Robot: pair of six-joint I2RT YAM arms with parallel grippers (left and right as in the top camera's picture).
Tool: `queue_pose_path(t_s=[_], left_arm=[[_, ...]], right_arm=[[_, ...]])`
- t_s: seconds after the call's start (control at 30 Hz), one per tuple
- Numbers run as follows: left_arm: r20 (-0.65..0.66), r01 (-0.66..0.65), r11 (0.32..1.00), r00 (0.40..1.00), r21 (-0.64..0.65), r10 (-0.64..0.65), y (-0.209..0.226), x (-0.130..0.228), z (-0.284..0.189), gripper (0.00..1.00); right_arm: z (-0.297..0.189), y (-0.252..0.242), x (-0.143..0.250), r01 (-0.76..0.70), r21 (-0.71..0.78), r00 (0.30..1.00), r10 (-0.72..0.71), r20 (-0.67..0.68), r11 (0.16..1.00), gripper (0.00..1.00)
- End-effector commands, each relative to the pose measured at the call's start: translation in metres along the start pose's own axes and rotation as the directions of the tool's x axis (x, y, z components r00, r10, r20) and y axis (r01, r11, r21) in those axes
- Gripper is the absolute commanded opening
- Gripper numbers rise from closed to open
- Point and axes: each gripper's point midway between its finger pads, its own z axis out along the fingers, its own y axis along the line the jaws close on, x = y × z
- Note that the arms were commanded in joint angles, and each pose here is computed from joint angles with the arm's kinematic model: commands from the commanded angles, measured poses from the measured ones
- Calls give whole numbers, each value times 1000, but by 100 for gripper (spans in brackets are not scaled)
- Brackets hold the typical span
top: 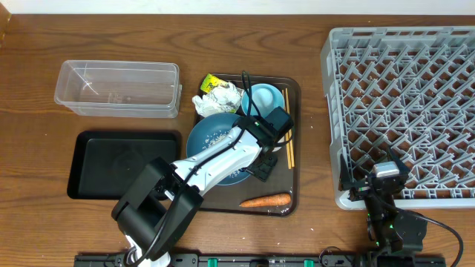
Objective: Sort waste into correct bins and load items into the dishwasher rack
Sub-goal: 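Reach the left gripper to the blue rice bowl rim and grasp it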
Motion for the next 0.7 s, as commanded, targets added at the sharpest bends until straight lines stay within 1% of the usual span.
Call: queue_pose_path(t_s=[0.0, 0.1, 0.23, 0.37, 0.43, 0.53, 0.57, 0.67], left_arm=[[5, -10, 1000, 1000, -18, 10, -1, 0, -1, 63], [1, -28, 999, 1000, -19, 28, -6, 3, 0, 62], [-1, -24, 1000, 1000, -18, 24, -9, 4, 0, 55], [0, -24, 999, 1000, -22, 24, -8, 4, 0, 53], [4, -21, 999, 1000, -34, 21, -6, 3, 0, 47], [8, -21, 998, 1000, -52, 21, -3, 3, 0, 44], [8, -21, 998, 1000, -52, 21, -3, 3, 0, 42], [7, -21, 998, 1000, -51, 21, -3, 3, 0, 33]], right_arm=[[0, -3, 1, 6, 14, 1000, -6, -2, 1000, 99], [0, -3, 1, 6, 14, 1000, -6, -1, 1000, 99], [0, -3, 1, 6, 14, 1000, -6, -1, 1000, 99], [0, -3, 1, 6, 14, 1000, -6, -1, 1000, 99], [0, -3, 1, 6, 14, 1000, -6, -1, 1000, 99], [0, -3, 1, 6, 14, 1000, -6, -2, 1000, 99], [0, -3, 1, 6, 15, 1000, -6, -1, 1000, 99], [0, -3, 1, 6, 15, 1000, -6, -1, 1000, 99]])
